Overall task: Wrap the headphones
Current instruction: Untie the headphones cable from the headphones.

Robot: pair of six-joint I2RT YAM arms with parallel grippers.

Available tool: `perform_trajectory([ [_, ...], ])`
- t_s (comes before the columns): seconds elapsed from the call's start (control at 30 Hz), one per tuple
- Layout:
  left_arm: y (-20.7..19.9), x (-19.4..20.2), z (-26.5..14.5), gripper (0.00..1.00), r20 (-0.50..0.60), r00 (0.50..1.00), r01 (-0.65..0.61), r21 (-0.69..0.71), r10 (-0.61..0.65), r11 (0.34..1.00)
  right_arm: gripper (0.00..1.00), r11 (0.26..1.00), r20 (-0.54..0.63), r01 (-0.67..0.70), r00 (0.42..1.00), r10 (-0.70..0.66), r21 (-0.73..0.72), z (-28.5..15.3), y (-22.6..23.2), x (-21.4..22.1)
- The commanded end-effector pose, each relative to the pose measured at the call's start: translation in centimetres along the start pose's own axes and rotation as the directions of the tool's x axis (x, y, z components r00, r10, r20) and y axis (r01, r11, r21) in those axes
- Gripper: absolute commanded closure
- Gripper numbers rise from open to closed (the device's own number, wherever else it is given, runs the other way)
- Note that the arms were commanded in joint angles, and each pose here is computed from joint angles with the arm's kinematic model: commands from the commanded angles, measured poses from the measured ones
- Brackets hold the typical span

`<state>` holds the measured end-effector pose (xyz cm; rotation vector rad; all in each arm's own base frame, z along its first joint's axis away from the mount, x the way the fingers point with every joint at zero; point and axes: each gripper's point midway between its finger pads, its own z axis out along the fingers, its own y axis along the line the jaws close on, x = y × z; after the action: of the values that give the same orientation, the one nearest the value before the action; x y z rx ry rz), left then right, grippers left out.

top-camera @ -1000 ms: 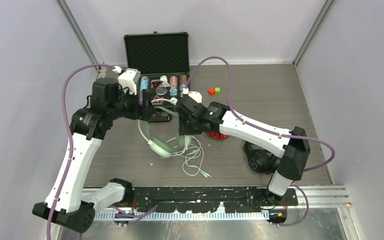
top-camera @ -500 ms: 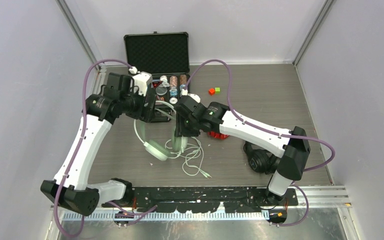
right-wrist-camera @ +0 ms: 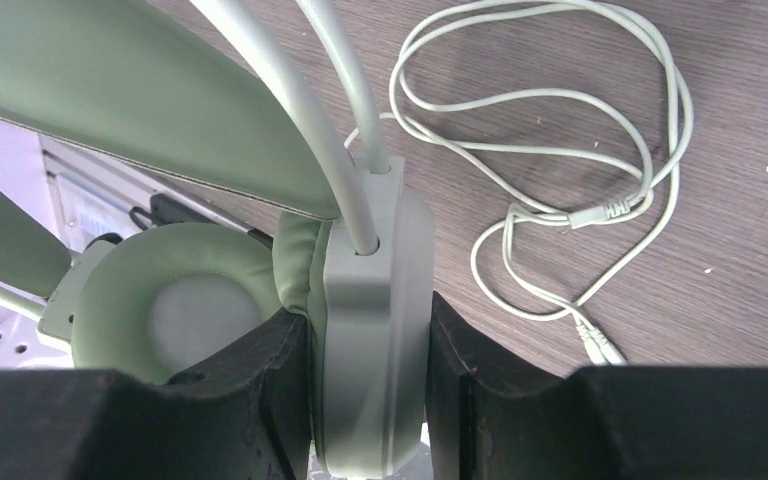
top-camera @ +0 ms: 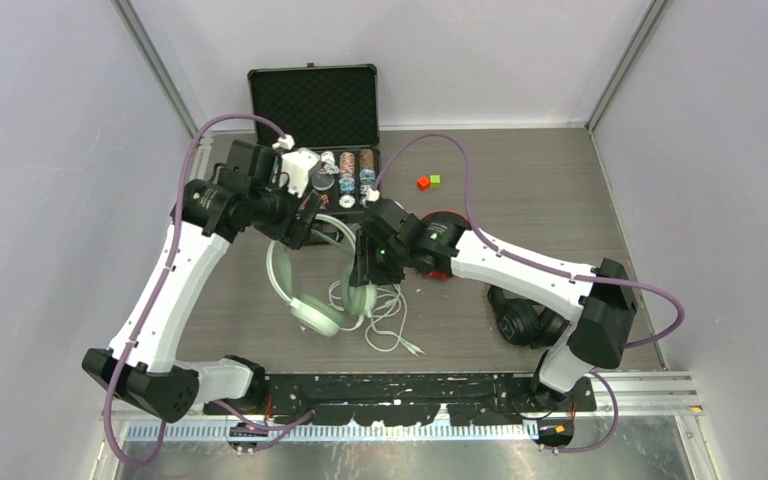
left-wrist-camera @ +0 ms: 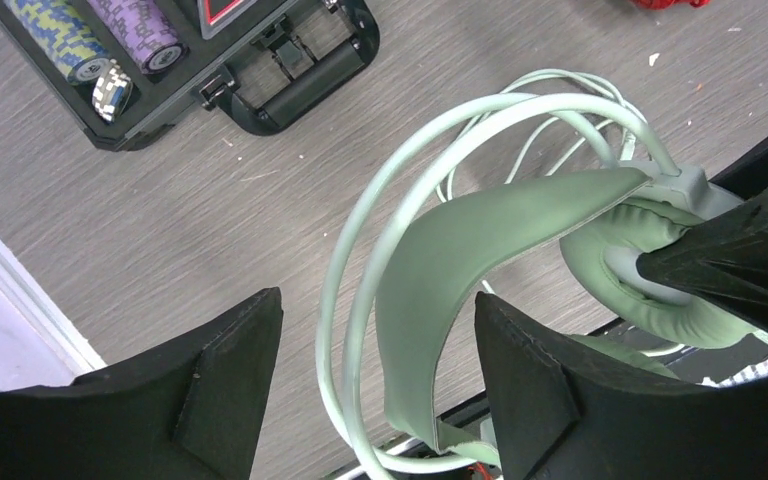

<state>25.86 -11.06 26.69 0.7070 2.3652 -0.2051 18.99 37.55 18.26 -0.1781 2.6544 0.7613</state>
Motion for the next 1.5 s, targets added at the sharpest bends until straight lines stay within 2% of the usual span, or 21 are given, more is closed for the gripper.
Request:
perform_trajectory([
  [0.0,0.2,0.4,-0.5,0.28,-0.06,0.996,-0.066,-0.027,0.064,0.997,0.88,0.983,0.083,-0.001,0.996,0.017,-0.185,-3.3,3.5,-2.1],
  [0.23,0.2,1.3,-0.1,0.31,-0.118,0.988,-0.101,-0.031,0.097,0.994,0.88,0.982,0.084,-0.002,0.996,0.018,-0.191,-3.9,3.0,-1.8],
  [0.43,0.0,0.8,-0.3,0.36,-0.084,0.976,-0.201,-0.017,0.199,0.98,0.89,0.982,0.084,0.001,0.996,0.015,-0.188,-4.0,2.6,-1.7],
  [0.57,-0.8,0.0,0.2,0.4,-0.053,0.974,-0.221,0.014,0.221,0.975,0.89,0.982,0.082,0.003,0.997,0.013,-0.191,-4.0,2.8,-1.7],
  [0.9,0.0,0.5,0.3,0.64,-0.112,0.961,-0.255,-0.024,0.251,0.967,0.89,0.979,0.091,0.0,0.996,0.019,-0.202,-4.3,3.1,-2.2],
  [1.1,-0.4,0.1,-0.6,0.9,-0.081,0.967,-0.243,-0.013,0.241,0.97,0.85,0.976,0.136,0.002,0.99,0.028,-0.216,-5.3,3.4,-3.2],
  [1.17,-0.5,0.0,-0.9,0.94,-0.073,0.97,-0.232,-0.017,0.231,0.972,0.79,0.975,0.165,0.002,0.986,0.036,-0.22,-5.8,3.4,-3.9],
  [1.3,-0.4,-0.5,-1.4,1.0,-0.034,0.98,-0.198,-0.039,0.197,0.979,0.56,0.973,0.253,0.013,0.966,0.047,-0.229,-7.9,3.4,-5.6],
  [1.47,1.2,-1.6,-2.2,1.0,0.069,0.991,-0.098,-0.17,0.111,0.981,0.39,0.957,0.406,0.105,0.914,0.015,-0.271,-11.4,3.1,-7.0],
])
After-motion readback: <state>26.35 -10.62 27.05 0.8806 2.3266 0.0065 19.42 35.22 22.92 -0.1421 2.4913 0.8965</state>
